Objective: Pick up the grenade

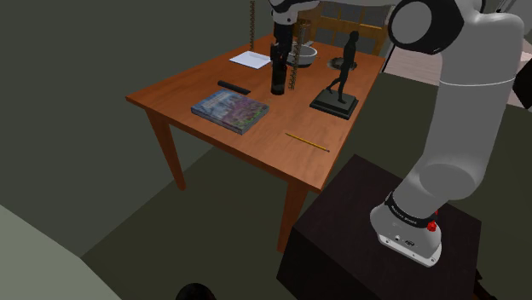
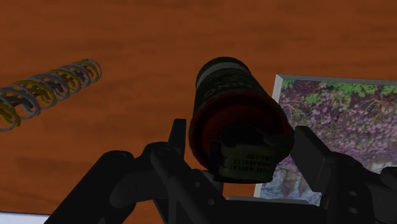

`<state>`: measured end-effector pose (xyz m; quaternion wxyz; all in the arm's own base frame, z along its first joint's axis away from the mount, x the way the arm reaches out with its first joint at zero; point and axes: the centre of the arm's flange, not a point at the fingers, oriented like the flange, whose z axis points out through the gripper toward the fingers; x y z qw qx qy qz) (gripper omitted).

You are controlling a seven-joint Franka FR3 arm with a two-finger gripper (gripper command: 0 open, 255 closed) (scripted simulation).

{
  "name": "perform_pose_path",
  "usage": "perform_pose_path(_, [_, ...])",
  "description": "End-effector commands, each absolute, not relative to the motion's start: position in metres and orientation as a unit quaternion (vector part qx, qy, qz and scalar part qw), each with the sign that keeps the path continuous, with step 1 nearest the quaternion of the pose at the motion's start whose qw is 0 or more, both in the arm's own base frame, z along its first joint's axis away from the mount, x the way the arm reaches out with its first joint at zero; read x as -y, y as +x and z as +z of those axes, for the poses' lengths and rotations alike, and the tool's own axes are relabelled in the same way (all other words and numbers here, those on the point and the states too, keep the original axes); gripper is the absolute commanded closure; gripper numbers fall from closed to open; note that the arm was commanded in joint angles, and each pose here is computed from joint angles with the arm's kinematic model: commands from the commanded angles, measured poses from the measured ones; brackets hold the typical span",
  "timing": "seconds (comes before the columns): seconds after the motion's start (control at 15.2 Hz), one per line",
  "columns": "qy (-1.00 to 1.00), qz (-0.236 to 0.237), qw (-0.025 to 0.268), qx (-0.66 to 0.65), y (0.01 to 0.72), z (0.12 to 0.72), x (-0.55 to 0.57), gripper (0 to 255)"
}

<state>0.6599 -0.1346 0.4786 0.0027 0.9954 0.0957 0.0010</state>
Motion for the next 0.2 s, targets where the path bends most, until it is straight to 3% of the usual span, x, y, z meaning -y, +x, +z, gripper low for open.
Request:
perform_pose_path(0.0, [0.995,0.001,0.003,-0.096,0.6604,0.49,0.1349,255])
perform_pose_path(0.13, [0.995,0.001,0.003,-0.096,0.6604,0.4908,0.1349,255])
